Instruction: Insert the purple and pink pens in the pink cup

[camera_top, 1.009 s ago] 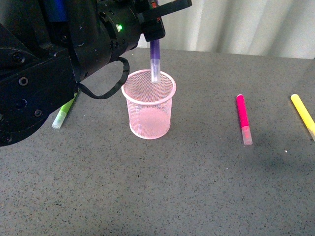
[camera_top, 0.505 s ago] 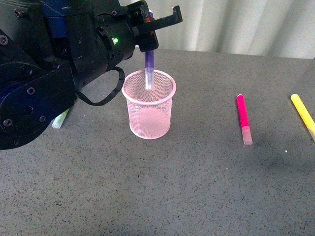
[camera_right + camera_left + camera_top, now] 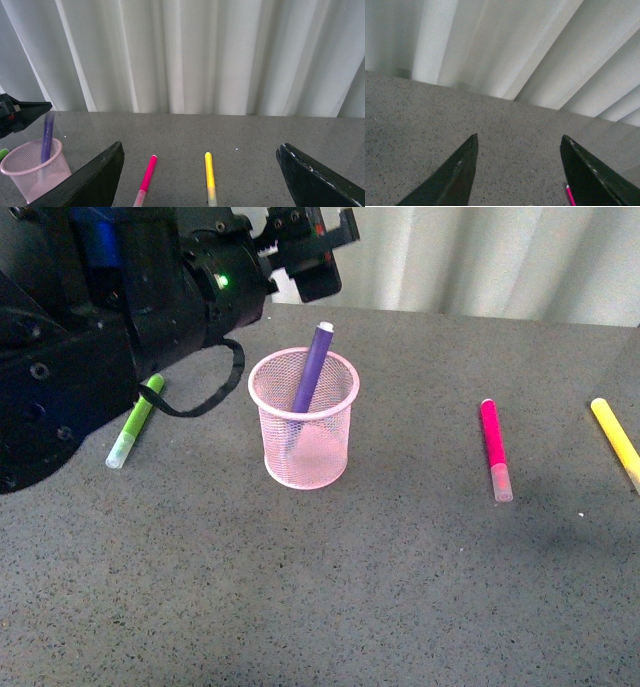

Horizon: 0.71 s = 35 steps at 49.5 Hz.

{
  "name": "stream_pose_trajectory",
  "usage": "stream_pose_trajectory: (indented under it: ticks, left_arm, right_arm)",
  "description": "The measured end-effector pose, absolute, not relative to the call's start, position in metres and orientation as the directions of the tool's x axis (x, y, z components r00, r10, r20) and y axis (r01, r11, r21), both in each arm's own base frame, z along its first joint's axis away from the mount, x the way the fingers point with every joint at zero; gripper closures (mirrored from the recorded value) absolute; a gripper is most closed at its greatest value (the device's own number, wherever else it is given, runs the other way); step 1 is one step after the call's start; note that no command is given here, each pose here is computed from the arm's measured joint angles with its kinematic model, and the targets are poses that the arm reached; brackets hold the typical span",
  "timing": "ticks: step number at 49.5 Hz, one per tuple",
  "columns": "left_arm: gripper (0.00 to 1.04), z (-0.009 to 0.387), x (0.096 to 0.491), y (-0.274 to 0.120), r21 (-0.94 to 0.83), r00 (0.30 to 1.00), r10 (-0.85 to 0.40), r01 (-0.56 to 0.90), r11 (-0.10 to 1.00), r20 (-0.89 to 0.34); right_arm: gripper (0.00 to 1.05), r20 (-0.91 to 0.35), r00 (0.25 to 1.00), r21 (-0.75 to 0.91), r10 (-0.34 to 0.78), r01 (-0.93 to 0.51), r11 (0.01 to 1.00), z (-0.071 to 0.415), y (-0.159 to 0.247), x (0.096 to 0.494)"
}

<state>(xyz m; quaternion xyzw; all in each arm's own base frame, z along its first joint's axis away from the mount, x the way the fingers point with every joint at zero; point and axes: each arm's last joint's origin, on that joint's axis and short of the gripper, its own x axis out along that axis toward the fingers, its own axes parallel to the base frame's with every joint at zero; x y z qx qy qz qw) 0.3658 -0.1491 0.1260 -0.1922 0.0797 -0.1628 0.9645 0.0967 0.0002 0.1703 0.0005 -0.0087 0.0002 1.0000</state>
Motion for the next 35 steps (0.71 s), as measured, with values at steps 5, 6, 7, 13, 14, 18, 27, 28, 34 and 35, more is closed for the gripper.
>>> stream_pose_trajectory:
  ticks: [5,6,7,13,14,18,27,28,34,35]
  left_arm:
    - [0.27,0.14,0.363,-0.14,-0.4,0.939,-0.333,0.273,0.875,-0.087]
    - [0.22,0.145,0.361,-0.136,-0.396,0.94,-0.33,0.27,0.878,-0.091]
    - [0.17,0.15,0.359,-0.133,-0.391,0.94,-0.327,0.267,0.881,-0.097]
    - [0.08,0.177,0.337,-0.11,-0.304,0.933,-0.303,0.236,0.923,-0.195]
    - [0.07,0.182,0.333,-0.106,-0.285,0.932,-0.292,0.225,0.932,-0.217]
    - [0.07,0.196,0.312,-0.089,-0.218,0.92,-0.254,0.194,0.956,-0.297]
    - [0.07,0.222,0.287,-0.073,-0.169,0.93,-0.223,0.18,0.969,-0.291]
    - [0.07,0.222,0.287,-0.073,-0.168,0.931,-0.223,0.18,0.969,-0.289]
    - [0.07,0.217,0.288,-0.073,-0.156,0.927,-0.217,0.176,0.972,-0.306]
    - [0.09,0.214,0.288,-0.074,-0.132,0.937,-0.192,0.16,0.978,-0.291]
  right_arm:
    - [0.07,0.017,1.0,0.001,0.001,-0.001,1.0,0.17,0.0,0.097]
    - [0.07,0.017,1.0,0.001,0.001,-0.001,1.0,0.17,0.0,0.097]
    - [0.07,0.017,1.0,0.001,0.001,-0.001,1.0,0.17,0.0,0.097]
    - [0.07,0.017,1.0,0.001,0.001,-0.001,1.0,0.17,0.0,0.097]
    - [0.07,0.017,1.0,0.001,0.001,-0.001,1.0,0.17,0.0,0.097]
    - [0.07,0.017,1.0,0.001,0.001,-0.001,1.0,0.17,0.0,0.097]
    - [0.07,0.018,1.0,0.001,0.002,-0.002,1.0,0.17,0.0,0.097]
    - [0.07,0.017,1.0,0.001,0.002,-0.002,1.0,0.17,0.0,0.097]
    - [0.07,0.017,1.0,0.001,0.001,-0.001,1.0,0.17,0.0,0.097]
    - [0.07,0.017,1.0,0.001,0.0,0.0,1.0,0.17,0.0,0.097]
